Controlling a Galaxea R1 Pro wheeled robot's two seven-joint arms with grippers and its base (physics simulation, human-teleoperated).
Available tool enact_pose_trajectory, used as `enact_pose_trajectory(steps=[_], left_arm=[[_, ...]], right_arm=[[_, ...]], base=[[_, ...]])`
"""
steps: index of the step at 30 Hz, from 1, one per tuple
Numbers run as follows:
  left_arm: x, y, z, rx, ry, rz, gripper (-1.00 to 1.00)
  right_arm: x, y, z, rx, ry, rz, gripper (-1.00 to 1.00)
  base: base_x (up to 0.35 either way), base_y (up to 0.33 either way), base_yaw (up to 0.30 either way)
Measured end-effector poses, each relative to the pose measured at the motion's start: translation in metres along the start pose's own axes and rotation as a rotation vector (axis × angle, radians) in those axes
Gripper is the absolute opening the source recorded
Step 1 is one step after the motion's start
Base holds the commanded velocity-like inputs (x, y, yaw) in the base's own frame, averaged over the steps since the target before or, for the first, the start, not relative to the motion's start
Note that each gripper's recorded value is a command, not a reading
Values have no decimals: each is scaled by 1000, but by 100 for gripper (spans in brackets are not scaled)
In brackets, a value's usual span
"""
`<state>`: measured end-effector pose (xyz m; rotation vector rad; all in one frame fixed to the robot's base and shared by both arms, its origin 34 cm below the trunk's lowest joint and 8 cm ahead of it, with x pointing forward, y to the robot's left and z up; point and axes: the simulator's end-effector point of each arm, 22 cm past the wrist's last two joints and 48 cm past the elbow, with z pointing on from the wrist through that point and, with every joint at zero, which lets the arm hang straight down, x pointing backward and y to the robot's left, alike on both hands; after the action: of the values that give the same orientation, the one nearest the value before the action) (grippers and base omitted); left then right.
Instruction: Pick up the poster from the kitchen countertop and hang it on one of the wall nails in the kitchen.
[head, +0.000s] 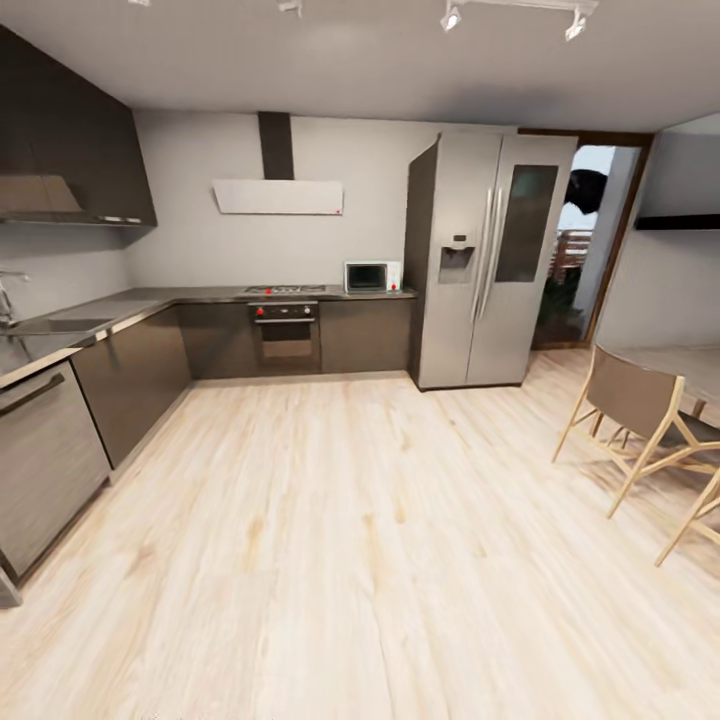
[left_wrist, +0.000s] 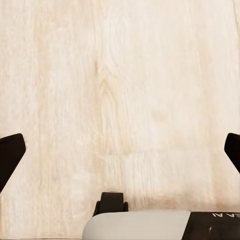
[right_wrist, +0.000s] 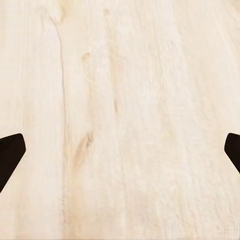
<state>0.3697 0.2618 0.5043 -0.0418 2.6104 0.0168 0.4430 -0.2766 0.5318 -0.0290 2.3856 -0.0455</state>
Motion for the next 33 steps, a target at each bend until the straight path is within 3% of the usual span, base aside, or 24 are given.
enact_pose_trajectory(steps=[9, 15, 24, 33], left_arm=[[0, 0, 0, 0, 0, 0, 100], [0, -1, 0, 0, 2, 0, 100], [1, 1, 0, -1, 2, -1, 100], [1, 2, 0, -2, 3, -2, 100]], right_arm=[[3, -1, -1, -1, 7, -4, 100], [36, -3, -6, -3, 77, -10, 100], [40, -2, -7, -4, 86, -9, 100], [37, 0, -7, -2, 75, -6, 100]], base=[[43, 0, 248], [293, 0, 28], [333, 3, 26], [255, 181, 239]])
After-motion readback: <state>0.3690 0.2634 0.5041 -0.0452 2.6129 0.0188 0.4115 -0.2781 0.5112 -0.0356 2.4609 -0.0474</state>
